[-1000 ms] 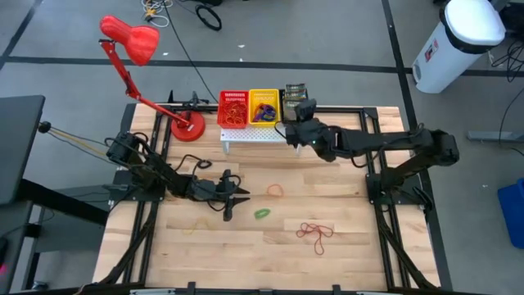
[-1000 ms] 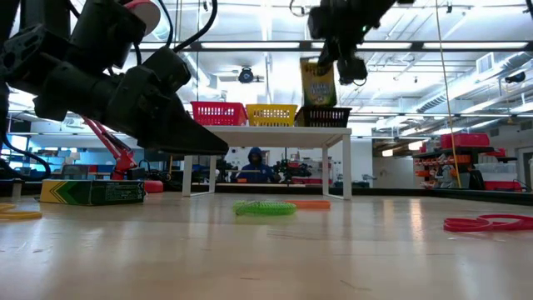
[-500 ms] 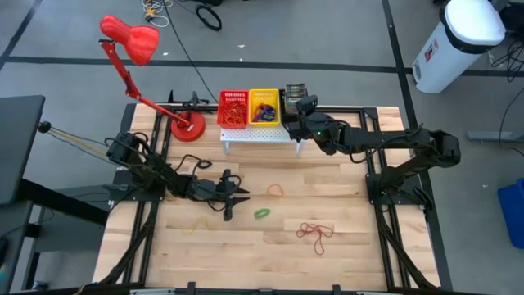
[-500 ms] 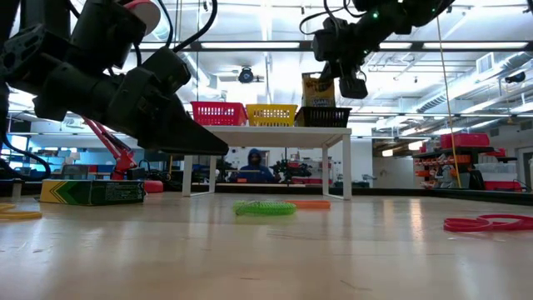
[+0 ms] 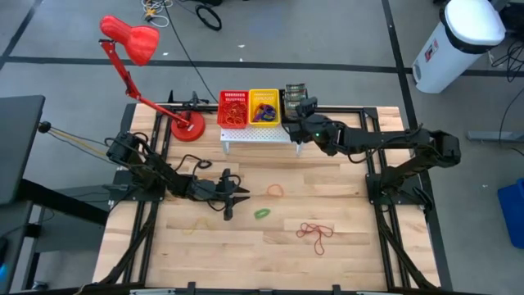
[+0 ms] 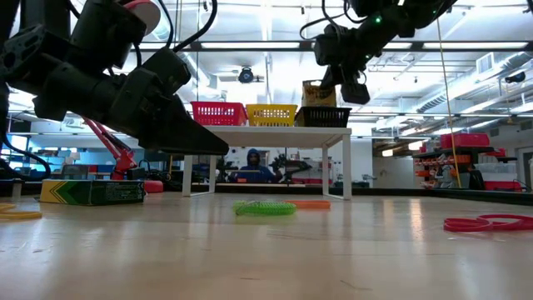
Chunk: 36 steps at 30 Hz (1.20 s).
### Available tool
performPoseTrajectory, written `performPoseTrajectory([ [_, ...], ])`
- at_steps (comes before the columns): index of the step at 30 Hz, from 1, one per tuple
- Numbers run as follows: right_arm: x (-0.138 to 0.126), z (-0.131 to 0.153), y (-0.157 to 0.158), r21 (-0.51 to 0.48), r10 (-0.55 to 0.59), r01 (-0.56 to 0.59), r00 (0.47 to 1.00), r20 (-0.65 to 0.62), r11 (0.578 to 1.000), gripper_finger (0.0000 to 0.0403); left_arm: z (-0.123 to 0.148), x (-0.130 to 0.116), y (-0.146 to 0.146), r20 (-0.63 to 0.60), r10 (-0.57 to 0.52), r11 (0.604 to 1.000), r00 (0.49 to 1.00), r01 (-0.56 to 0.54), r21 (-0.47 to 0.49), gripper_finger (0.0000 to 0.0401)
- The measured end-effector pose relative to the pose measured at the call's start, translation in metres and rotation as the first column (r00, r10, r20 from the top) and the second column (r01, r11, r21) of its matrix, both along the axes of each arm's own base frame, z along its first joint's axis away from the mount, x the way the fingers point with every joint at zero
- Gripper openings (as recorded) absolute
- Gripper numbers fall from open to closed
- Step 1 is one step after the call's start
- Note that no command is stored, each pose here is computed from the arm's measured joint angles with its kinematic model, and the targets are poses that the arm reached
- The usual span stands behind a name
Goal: Pick & Place Office Desk Supplies
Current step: Put the yellow crayon box into the black bin on the shelf
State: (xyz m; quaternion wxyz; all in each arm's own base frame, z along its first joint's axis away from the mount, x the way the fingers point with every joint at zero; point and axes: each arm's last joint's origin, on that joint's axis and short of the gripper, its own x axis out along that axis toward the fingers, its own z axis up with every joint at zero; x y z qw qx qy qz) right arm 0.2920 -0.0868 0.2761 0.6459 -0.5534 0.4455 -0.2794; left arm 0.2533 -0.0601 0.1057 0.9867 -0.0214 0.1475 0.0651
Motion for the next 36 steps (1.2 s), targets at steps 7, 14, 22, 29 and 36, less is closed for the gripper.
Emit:
performPoseTrajectory([
  [7, 0.0001, 0.0003, -0.0004, -0.002, -0.02, 0.02, 1.0, 0.018, 1.0, 0.0007, 0.0, 0.0, -0.0002, 0.0, -0.002, 1.0, 1.0, 0.002, 0.0, 0.0103],
  [14, -0.0001, -0.0002, -0.0003, 0.0, -0.02, 0.02, 1.0, 0.013, 1.0, 0.0007, 0.0, 0.0, -0.0003, 0.0, -0.004, 1.0, 1.0, 0.004, -0.001, 0.0103],
  [22, -0.0006, -0.0002, -0.0019, 0.012, -0.032, 0.032, 0.999, 0.033, 0.999, 0.003, 0.0001, 0.0, -0.0003, 0.0, -0.004, 1.0, 1.0, 0.004, -0.002, 0.0103],
  [29, -0.0005, -0.0002, -0.0016, 0.025, -0.04, 0.038, 0.997, 0.059, 0.999, 0.0092, 0.0, 0.0, -0.0009, 0.0, -0.021, 1.0, 1.0, 0.021, -0.013, 0.0103],
  [36, -0.001, 0.0033, -0.0021, -0.008, -0.097, 0.098, 0.992, 0.086, 0.995, 0.0133, 0.0, 0.0, -0.0009, 0.0, -0.02, 1.0, 1.0, 0.02, -0.015, 0.0103],
])
